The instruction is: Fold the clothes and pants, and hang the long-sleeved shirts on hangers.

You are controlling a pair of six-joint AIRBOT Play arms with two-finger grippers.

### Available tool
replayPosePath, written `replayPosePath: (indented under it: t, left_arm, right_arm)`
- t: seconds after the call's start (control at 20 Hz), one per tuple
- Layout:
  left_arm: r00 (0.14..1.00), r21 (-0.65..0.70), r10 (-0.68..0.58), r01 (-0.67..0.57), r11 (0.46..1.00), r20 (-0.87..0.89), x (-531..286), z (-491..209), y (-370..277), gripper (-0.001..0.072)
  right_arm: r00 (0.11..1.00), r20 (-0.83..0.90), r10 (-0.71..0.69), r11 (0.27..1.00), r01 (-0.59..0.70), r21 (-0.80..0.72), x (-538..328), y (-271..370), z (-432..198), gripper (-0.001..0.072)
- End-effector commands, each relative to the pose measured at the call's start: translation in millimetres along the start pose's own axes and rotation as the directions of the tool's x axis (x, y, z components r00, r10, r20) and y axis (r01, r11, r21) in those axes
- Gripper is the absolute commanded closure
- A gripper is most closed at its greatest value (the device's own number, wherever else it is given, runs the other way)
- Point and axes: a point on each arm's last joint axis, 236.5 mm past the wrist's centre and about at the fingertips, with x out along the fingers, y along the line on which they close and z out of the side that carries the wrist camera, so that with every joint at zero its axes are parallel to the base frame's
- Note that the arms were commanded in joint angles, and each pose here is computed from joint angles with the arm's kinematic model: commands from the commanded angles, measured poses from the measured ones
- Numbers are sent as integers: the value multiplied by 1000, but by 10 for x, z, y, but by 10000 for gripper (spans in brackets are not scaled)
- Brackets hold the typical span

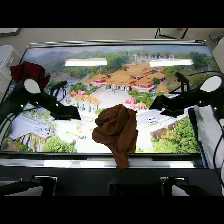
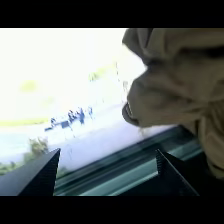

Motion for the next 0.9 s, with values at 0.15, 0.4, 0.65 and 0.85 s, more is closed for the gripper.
replayPosePath:
  t: [0.15,0.4,0.65,0.85]
  left_arm:
    - [990,-95,-135,139,986,51,919,-217,-119,1]
    - [990,-98,-141,143,985,27,1266,-264,-264,34]
    - [988,-130,-138,146,981,64,1306,-176,-290,470]
    - [988,-130,-139,147,981,62,1300,-183,-296,681]
  right_arm:
    - [988,-120,101,991,-90,98,556,-83,9,1]
    - [985,-151,81,994,-70,79,719,-225,-102,2]
    - [970,-223,95,996,-92,23,1206,-61,-342,-5]
    - [956,-238,170,985,-162,56,1521,188,-371,-1]
